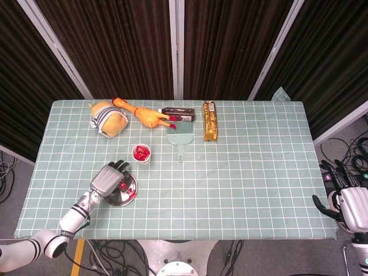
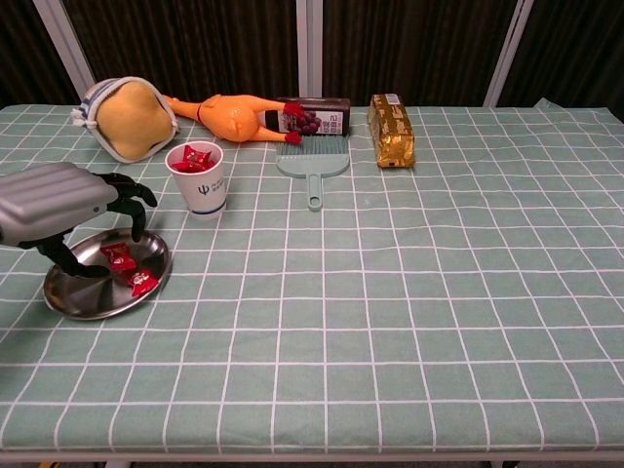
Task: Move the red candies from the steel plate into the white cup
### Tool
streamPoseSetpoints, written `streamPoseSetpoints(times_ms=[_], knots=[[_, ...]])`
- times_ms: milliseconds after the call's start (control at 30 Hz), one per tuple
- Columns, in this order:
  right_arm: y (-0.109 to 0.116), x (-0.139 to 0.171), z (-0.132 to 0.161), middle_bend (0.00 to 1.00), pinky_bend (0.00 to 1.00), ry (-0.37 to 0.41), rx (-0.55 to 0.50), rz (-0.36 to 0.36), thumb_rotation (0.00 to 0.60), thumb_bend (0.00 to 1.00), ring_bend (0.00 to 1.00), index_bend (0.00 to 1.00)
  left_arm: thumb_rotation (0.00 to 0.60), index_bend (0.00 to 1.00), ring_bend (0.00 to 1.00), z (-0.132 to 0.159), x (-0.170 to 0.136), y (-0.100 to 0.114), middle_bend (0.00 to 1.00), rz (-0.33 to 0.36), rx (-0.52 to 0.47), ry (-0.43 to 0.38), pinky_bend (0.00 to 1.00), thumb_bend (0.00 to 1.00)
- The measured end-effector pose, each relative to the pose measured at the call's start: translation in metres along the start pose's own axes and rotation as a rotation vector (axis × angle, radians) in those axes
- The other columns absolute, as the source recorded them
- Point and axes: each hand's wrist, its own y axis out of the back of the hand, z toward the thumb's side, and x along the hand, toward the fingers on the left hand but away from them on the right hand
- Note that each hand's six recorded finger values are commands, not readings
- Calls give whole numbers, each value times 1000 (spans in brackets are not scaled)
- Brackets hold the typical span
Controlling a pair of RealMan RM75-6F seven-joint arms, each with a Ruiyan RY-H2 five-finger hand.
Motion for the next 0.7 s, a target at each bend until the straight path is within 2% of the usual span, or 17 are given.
streamPoseSetpoints(times_ms=[700], knots=[[0, 0, -1, 184, 189, -3, -1, 2, 600, 269, 0, 0, 600, 602, 164, 2, 6, -9, 264, -36, -20, 7, 316, 304]])
